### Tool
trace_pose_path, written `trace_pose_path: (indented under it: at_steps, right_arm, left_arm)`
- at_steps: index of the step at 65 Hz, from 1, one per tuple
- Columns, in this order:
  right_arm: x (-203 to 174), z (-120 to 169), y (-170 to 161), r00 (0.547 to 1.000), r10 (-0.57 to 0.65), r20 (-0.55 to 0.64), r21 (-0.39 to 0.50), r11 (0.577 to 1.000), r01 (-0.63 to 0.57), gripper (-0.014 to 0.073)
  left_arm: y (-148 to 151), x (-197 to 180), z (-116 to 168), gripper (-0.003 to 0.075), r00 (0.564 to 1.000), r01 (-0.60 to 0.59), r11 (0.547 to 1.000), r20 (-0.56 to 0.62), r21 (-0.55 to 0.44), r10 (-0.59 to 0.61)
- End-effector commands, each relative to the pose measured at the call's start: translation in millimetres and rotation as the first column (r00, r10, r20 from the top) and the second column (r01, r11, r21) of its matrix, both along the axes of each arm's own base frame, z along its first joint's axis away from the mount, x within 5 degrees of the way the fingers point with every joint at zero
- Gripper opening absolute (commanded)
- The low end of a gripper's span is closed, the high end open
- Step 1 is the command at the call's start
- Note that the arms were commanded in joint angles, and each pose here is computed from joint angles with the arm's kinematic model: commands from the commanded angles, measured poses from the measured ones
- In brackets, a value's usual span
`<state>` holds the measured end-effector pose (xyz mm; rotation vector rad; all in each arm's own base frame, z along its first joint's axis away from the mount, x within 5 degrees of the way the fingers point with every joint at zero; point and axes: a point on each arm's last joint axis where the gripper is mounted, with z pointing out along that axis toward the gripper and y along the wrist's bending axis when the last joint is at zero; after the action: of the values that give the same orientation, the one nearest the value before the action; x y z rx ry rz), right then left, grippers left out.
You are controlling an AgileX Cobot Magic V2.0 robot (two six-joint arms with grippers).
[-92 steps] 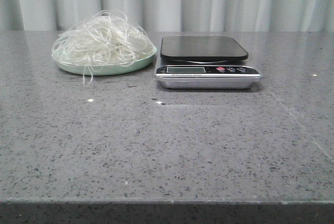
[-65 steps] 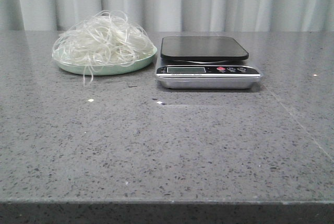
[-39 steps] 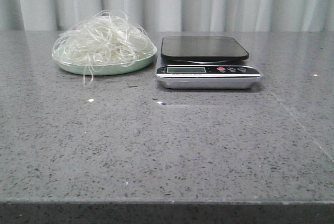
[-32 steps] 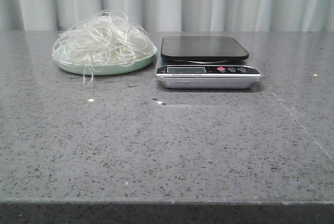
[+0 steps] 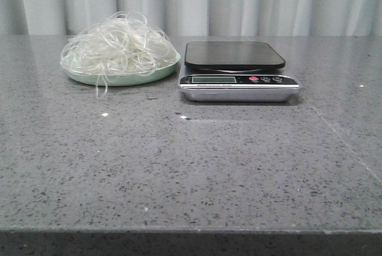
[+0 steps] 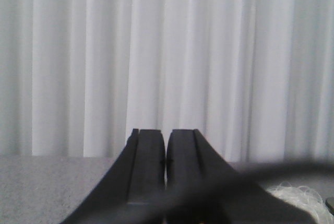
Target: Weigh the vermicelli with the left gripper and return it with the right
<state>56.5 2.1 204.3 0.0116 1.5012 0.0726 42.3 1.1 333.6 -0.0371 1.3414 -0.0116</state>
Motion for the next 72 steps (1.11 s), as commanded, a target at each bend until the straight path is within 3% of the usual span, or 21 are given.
trace_pose_path:
  at_steps: [1, 20, 45, 50, 63, 67, 72]
  right_arm:
    - [-3, 11, -1, 0.994, -0.012, 0.104, -0.002, 1.000, 0.012, 0.0191]
    - [-3, 11, -1, 0.994, -0.012, 0.104, -0.002, 1.000, 0.012, 0.0191]
    - [-3, 11, -1, 0.994, -0.012, 0.104, -0.002, 1.000, 0.012, 0.0191]
    - [-3, 11, -1, 0.994, -0.012, 0.104, -0.002, 1.000, 0.012, 0.0191]
    - [-3, 11, -1, 0.994, -0.012, 0.104, -0.002, 1.000, 0.012, 0.0191]
    - [-3, 11, -1, 0.994, -0.012, 0.104, -0.002, 1.000, 0.012, 0.0191]
    - [-3, 11, -1, 0.994, -0.012, 0.104, -0.002, 1.000, 0.012, 0.0191]
  left_arm:
    - [0, 13, 28, 0.0134, 0.996, 0.005, 1.000, -0.091, -0.022, -0.007]
    - [1, 53, 20, 0.0134, 0.963, 0.000, 1.000, -0.270, -0.025, -0.007]
    - [-2, 57, 20, 0.0157, 0.958, 0.022, 1.000, -0.284, -0.021, -0.027]
    - [-5, 56, 23, 0.0240, 0.960, 0.058, 0.998, -0.276, 0.001, -0.056]
    - [-17, 73, 39, 0.0623, 0.945, 0.160, 0.986, -0.296, 0.036, -0.142]
    - [-24, 87, 47, 0.0678, 0.933, 0.193, 0.981, -0.317, 0.036, -0.172]
    - [-35, 109, 53, 0.0684, 0.905, 0.238, 0.971, -0.371, 0.035, -0.209]
